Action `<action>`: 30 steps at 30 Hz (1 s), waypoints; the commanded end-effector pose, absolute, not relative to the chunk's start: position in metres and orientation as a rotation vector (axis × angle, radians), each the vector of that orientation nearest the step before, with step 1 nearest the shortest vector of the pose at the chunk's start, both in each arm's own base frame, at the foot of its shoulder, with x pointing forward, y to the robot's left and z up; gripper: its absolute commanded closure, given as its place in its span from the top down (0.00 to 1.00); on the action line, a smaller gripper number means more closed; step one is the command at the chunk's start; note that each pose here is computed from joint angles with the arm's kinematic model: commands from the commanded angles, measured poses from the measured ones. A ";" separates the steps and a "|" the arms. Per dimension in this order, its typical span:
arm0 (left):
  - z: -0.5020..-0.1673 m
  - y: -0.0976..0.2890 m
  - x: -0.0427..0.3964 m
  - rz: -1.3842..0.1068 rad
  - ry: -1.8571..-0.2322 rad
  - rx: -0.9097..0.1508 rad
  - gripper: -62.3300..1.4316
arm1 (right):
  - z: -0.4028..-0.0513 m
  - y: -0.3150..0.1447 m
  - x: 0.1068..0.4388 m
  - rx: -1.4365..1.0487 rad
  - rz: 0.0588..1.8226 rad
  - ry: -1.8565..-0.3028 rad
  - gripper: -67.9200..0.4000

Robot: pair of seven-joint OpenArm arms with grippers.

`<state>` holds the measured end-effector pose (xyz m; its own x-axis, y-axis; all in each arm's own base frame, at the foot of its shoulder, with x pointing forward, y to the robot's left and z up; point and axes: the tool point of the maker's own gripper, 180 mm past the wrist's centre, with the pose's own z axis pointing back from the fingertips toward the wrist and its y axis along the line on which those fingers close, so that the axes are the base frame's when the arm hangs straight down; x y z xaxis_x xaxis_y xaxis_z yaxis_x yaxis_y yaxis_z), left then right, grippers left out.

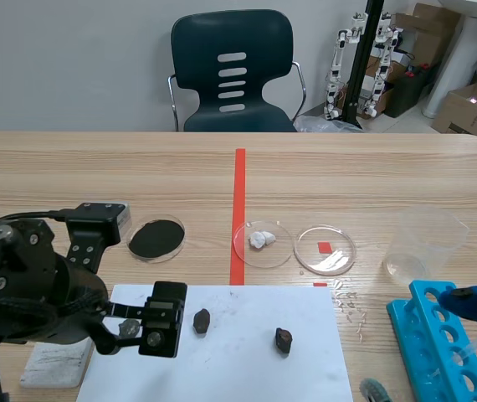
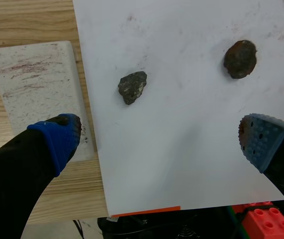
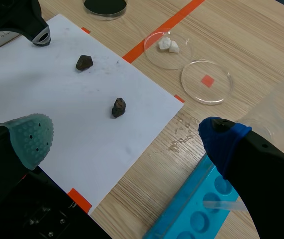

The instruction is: Pick up the left mineral with the left hand

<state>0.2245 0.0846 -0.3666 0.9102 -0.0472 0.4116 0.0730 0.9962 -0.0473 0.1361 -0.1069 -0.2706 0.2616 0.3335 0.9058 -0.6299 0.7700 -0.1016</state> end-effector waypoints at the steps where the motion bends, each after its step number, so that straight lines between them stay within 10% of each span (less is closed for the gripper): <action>1: -0.358 0.081 0.231 -0.046 -0.451 -0.070 1.00 | -0.262 -0.104 0.141 0.316 0.665 -1.168 0.90; 30: -0.384 0.083 0.249 0.084 -0.335 0.018 1.00 | -0.262 -0.104 0.141 0.316 0.665 -1.168 0.90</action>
